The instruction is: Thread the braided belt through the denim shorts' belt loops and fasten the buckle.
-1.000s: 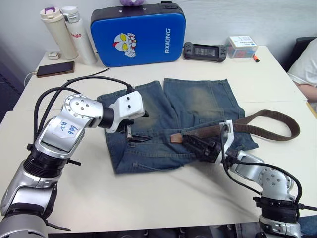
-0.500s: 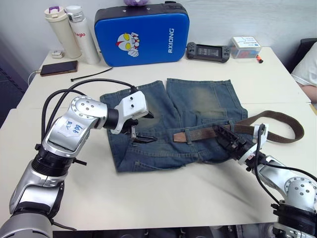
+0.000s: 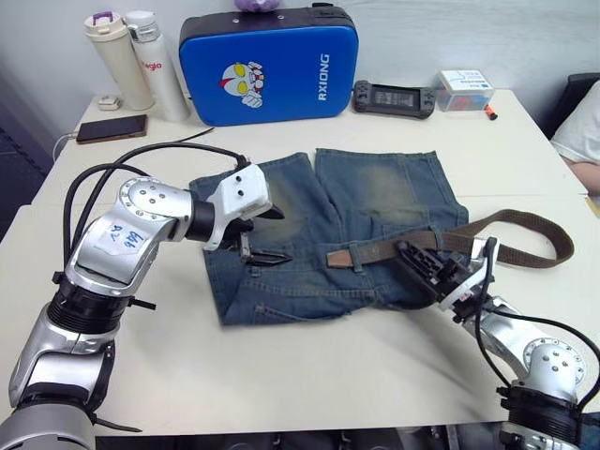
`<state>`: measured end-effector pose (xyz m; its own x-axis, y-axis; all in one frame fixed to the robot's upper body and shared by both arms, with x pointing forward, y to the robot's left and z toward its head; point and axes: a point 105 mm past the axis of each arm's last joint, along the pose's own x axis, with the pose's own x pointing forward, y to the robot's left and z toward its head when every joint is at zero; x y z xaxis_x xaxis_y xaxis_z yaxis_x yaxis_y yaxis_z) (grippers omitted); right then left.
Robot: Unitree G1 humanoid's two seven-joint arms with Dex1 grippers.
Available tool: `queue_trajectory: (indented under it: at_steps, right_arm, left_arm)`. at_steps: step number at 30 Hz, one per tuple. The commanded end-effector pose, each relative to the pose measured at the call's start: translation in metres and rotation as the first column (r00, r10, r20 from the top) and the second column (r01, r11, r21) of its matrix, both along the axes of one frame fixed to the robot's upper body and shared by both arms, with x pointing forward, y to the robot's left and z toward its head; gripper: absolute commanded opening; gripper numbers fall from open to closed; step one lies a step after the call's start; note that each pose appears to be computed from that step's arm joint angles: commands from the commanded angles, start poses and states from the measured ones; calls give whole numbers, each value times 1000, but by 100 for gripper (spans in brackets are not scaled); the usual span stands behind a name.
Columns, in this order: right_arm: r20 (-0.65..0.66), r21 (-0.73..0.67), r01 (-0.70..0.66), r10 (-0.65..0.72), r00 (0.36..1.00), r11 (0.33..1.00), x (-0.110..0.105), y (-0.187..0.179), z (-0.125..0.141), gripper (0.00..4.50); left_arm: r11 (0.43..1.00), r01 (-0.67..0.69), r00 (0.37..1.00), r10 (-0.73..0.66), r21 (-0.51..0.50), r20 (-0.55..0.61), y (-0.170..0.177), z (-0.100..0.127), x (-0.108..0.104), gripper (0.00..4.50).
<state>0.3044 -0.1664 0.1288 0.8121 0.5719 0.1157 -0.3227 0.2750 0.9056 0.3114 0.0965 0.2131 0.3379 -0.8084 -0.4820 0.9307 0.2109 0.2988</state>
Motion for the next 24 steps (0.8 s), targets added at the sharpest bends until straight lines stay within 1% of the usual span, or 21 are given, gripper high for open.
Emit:
queue_trajectory:
  at_steps: [1, 5, 9, 12, 14, 16, 18, 19, 21, 22, 23, 24]
  right_arm:
    - [22, -5, -66, 66, 998, 998, -4, 26, 6, 2]
    - [43, -36, -107, 109, 993, 994, -4, 55, 12, 2]
    - [35, -158, -195, 203, 979, 968, -12, 85, 10, 2]
    - [33, -213, -205, 217, 976, 955, -12, 91, 9, 2]
    - [27, -278, -193, 208, 978, 941, -11, 89, 5, 2]
    - [27, -283, -185, 201, 979, 941, -11, 85, 6, 84]
    - [42, -276, -181, 200, 979, 944, -12, 80, 11, 157]
    - [50, -279, -181, 202, 978, 943, -13, 78, 13, 209]
    - [83, -339, -177, 216, 973, 924, -18, 64, 20, 312]
    - [100, -381, -179, 233, 967, 907, -21, 56, 24, 357]
    - [112, -427, -186, 256, 960, 885, -25, 52, 26, 416]
    - [106, -483, -204, 289, 952, 851, -30, 46, 25, 445]
  left_arm:
    - [1000, 10, 999, -9, -14, 45, -1, 12, -3, 450]
    - [1000, 10, 999, -9, -11, 48, -2, 12, -3, 450]
    - [1000, 12, 999, -11, -6, 50, -3, 10, -3, 450]
    - [1000, 17, 999, -17, -6, 50, -4, 10, -3, 450]
    - [1000, 22, 999, -22, -5, 50, -6, 9, -3, 450]
    - [1000, 25, 998, -25, -4, 50, -6, 9, -3, 450]
    - [1000, 28, 998, -28, -3, 50, -7, 8, -3, 450]
    - [1000, 29, 998, -29, -2, 50, -7, 8, -3, 450]
    - [999, 35, 998, -35, 1, 49, -7, 8, -3, 450]
    - [999, 37, 998, -37, 2, 47, -8, 7, -4, 450]
    - [999, 41, 998, -41, 3, 45, -8, 7, -4, 450]
    - [999, 51, 998, -51, 6, 43, -8, 6, -5, 450]
